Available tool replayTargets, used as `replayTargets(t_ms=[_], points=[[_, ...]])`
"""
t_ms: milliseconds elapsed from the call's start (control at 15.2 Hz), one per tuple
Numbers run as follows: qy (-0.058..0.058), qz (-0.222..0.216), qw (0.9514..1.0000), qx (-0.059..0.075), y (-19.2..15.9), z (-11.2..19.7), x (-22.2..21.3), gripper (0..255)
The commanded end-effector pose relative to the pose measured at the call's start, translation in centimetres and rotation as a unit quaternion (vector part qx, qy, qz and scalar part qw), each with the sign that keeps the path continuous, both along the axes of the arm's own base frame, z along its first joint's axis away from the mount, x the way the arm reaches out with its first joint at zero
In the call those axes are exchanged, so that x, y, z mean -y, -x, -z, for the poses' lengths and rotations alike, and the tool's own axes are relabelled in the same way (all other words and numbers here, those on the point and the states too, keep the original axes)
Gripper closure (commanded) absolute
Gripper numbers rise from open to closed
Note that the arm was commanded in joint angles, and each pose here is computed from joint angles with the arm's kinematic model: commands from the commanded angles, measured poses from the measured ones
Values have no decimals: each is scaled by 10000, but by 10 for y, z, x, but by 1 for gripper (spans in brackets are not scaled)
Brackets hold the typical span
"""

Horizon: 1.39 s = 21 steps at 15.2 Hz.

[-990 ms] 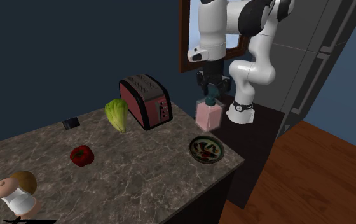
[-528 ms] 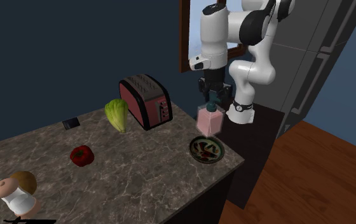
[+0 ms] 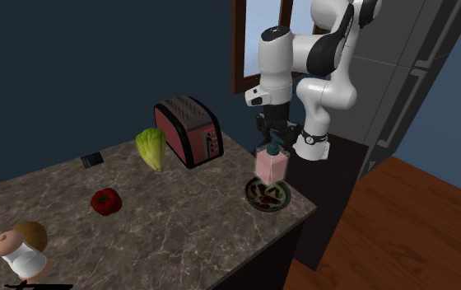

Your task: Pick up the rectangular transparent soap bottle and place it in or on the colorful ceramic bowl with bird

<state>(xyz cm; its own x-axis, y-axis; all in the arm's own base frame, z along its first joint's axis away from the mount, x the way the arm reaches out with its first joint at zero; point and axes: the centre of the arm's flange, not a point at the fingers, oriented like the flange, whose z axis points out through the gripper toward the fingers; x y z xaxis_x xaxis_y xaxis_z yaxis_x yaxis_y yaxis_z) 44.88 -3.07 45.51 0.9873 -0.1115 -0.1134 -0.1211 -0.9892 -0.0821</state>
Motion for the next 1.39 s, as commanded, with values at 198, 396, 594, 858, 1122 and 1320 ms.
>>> replayTargets(t_ms=[198,396,594,858,1122,1320], points=[[1,0,10000,4,0,25,1,255],[1,0,10000,4,0,41,1,255],[1,0,10000,4,0,56,1,255],[1,0,10000,4,0,72,1,255],[1,0,10000,4,0,72,1,255],[1,0,10000,4,0,72,1,0]])
